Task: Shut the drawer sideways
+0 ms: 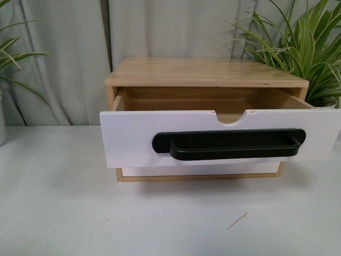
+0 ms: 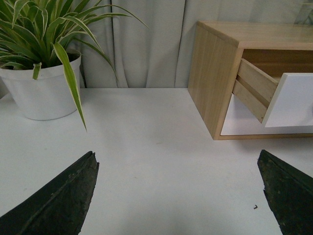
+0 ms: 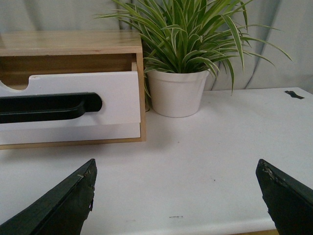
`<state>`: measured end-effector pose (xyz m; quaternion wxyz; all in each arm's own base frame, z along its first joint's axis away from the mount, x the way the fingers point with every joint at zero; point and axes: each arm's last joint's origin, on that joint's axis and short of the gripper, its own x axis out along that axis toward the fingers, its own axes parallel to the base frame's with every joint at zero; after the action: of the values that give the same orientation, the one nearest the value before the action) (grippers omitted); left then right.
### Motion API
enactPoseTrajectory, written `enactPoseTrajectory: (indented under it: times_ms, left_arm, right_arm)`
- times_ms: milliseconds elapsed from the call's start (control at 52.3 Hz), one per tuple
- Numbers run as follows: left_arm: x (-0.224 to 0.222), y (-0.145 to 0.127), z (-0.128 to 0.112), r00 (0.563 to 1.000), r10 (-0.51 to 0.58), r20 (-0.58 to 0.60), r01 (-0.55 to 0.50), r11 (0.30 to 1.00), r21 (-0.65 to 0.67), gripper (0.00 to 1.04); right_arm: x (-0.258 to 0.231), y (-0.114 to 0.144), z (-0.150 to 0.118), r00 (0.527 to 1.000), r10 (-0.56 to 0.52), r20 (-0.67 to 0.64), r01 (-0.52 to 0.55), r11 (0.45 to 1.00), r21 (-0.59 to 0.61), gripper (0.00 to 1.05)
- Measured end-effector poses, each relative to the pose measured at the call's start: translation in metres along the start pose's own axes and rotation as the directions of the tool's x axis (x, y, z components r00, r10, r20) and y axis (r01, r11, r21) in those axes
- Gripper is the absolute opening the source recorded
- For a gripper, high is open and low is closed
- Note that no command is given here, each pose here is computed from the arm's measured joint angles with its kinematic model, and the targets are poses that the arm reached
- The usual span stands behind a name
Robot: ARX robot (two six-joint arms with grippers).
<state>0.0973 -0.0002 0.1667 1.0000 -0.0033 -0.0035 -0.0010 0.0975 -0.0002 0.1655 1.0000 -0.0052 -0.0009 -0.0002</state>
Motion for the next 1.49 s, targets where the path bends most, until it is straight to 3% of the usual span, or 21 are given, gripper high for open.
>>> enactPoseTrajectory:
  times_ms: [898,936,955,1032,1089,1223,1338,1490]
  left_arm:
    - [0.000,0.000,0.000,1.000,0.000,0.000,0.000,1.000,0.000,0.99]
    - [0.001,0.000,-0.001,0.994,0.103,-0.039,-0.105,0.994,-0.038,0.99]
    - [0.002,0.000,-0.001,0.972,0.213,-0.097,-0.220,0.973,-0.068,0.99]
    - [0.009,-0.003,-0.003,0.850,0.480,-0.218,-0.509,0.853,-0.110,0.99]
    - [0.017,-0.005,-0.001,0.801,0.544,-0.249,-0.593,0.779,-0.206,0.99]
    - [0.048,-0.029,0.017,0.879,0.392,-0.271,-0.476,0.739,-0.477,0.99]
    - [0.074,-0.054,0.022,0.920,0.263,-0.289,-0.384,0.746,-0.545,0.99]
    - [0.098,-0.083,0.027,0.948,0.141,-0.287,-0.288,0.766,-0.575,0.99]
  right_arm:
    - [0.000,0.000,0.000,1.000,0.017,-0.007,-0.017,1.000,-0.001,0.96]
    - [0.001,0.000,-0.001,0.978,0.169,-0.122,-0.168,0.986,0.012,0.96]
    - [0.002,-0.001,-0.001,0.961,0.211,-0.179,-0.209,0.977,0.032,0.96]
    - [0.011,-0.001,0.000,0.847,0.453,-0.280,-0.434,0.891,0.131,0.96]
    - [0.020,-0.001,0.005,0.804,0.510,-0.306,-0.505,0.857,0.099,0.96]
    - [0.046,-0.005,0.008,0.817,0.438,-0.374,-0.518,0.844,-0.143,0.96]
    - [0.058,-0.006,0.000,0.800,0.417,-0.432,-0.563,0.771,-0.298,0.96]
    - [0.066,-0.004,-0.006,0.796,0.399,-0.454,-0.580,0.718,-0.385,0.96]
